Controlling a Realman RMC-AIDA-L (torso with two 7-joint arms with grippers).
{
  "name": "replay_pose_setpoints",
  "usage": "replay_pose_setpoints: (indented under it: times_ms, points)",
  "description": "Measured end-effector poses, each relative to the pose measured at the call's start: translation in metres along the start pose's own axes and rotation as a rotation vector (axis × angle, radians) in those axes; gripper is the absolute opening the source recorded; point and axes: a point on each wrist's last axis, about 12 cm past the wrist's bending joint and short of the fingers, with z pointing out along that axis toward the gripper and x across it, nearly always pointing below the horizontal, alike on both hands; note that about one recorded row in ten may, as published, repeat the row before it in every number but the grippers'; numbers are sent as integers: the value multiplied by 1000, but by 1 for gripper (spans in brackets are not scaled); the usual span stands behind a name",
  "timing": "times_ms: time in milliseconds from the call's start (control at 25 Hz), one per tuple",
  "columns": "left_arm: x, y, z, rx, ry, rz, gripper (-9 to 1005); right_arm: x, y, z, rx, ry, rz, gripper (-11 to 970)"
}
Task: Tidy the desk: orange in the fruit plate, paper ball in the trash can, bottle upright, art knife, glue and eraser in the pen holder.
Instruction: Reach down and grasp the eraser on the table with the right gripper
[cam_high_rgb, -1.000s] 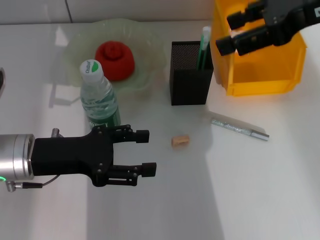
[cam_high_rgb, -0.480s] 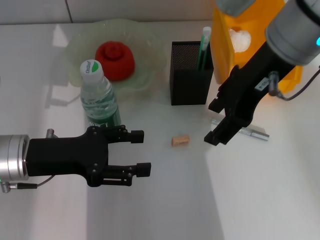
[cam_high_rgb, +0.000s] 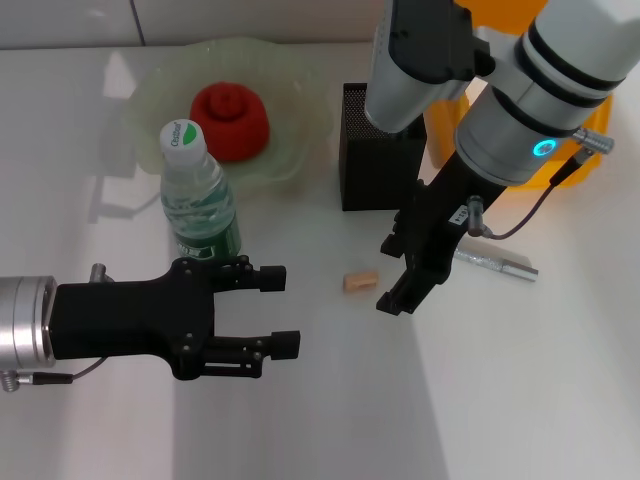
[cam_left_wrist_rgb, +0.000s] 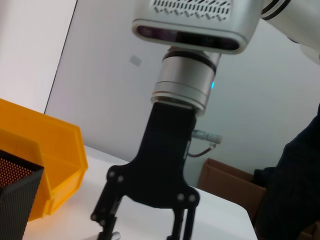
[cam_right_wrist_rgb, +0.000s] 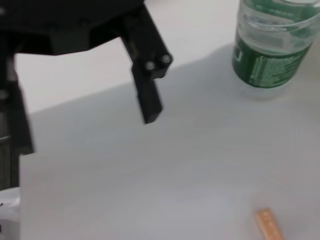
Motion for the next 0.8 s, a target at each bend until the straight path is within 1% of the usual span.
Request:
replay_pose_setpoints:
  times_ms: [280,440,560,680,800]
  points:
    - [1,-1,1,1,-2,0,805,-3,-16,19,39,-13,3,734]
    - [1,-1,2,1,-4,0,805,-3,-20,25,52,-19,1,734]
    - [1,-1,3,0,-4,0,805,-3,-20,33,55,-30,-11,733]
    - [1,-1,3,0,-4,0,805,-6,-19,42,69,-34,-30,568]
    - [2,-1,3,0,-4,0,805,-5,-19,45,79,-28,-38,551]
